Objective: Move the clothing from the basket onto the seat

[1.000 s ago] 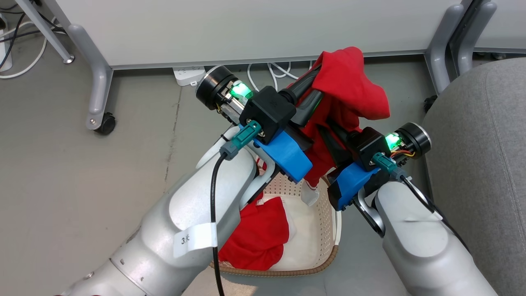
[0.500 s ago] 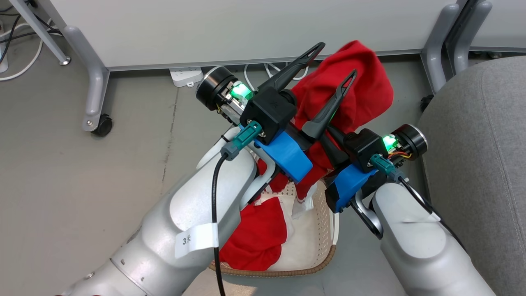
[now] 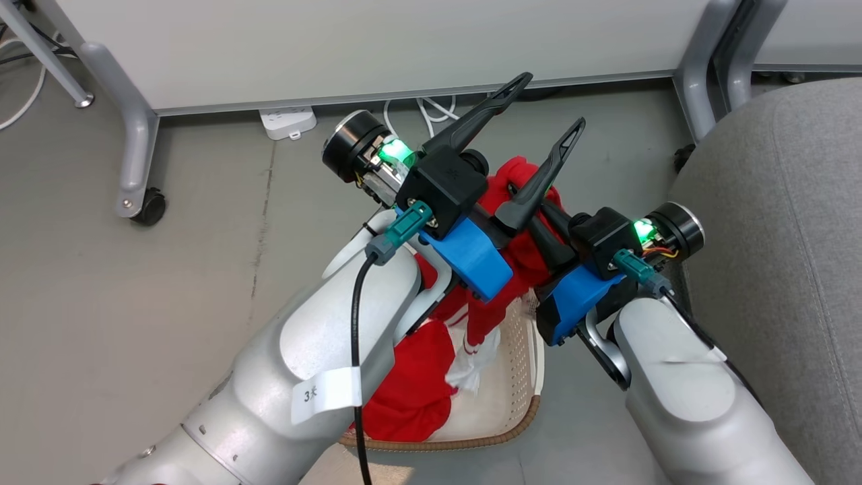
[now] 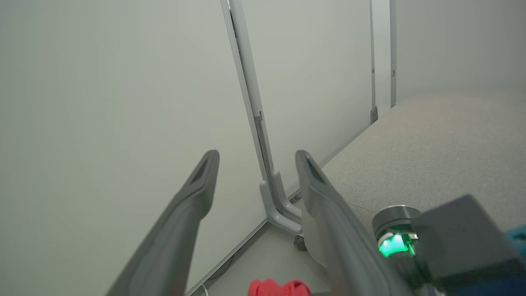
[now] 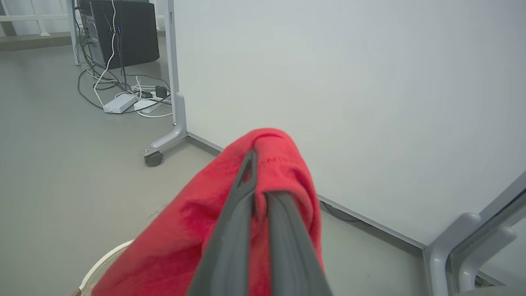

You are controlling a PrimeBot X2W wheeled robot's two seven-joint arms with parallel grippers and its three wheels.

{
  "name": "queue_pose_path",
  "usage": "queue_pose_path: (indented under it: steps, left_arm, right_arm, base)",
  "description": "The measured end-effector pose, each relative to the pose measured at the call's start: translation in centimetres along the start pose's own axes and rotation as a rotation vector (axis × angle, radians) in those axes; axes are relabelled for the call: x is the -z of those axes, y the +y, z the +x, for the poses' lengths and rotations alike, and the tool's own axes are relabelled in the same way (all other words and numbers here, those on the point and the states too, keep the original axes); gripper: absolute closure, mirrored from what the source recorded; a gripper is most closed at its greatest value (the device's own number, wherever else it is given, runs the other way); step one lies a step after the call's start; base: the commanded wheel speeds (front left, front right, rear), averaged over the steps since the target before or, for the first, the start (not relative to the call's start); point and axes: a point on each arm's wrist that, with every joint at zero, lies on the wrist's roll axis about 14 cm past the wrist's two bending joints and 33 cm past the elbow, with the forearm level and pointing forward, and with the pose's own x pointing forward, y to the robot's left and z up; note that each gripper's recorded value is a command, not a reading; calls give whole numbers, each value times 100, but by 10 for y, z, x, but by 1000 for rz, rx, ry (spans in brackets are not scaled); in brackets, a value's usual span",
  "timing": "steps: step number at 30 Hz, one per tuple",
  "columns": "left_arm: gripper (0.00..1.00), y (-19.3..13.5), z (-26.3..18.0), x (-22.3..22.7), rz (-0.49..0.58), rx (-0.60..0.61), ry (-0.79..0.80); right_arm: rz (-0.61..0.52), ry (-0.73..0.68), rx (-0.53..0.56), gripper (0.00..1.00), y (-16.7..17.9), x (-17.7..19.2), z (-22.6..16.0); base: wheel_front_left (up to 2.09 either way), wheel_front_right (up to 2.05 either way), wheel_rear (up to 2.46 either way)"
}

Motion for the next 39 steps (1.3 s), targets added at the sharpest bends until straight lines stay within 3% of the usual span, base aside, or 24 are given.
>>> queue_pose_path:
  steps: [21,39]
  left_arm:
    - [0,-32,32,36,-56,118,30]
    - [0,-102,57,63,-110,329,45]
  right_arm:
    - [29,-18,240,100,-82,3,-35]
    - [7,-28,581,100,-172,1,-128]
  base:
    - [0,0,0]
    - [0,0,0]
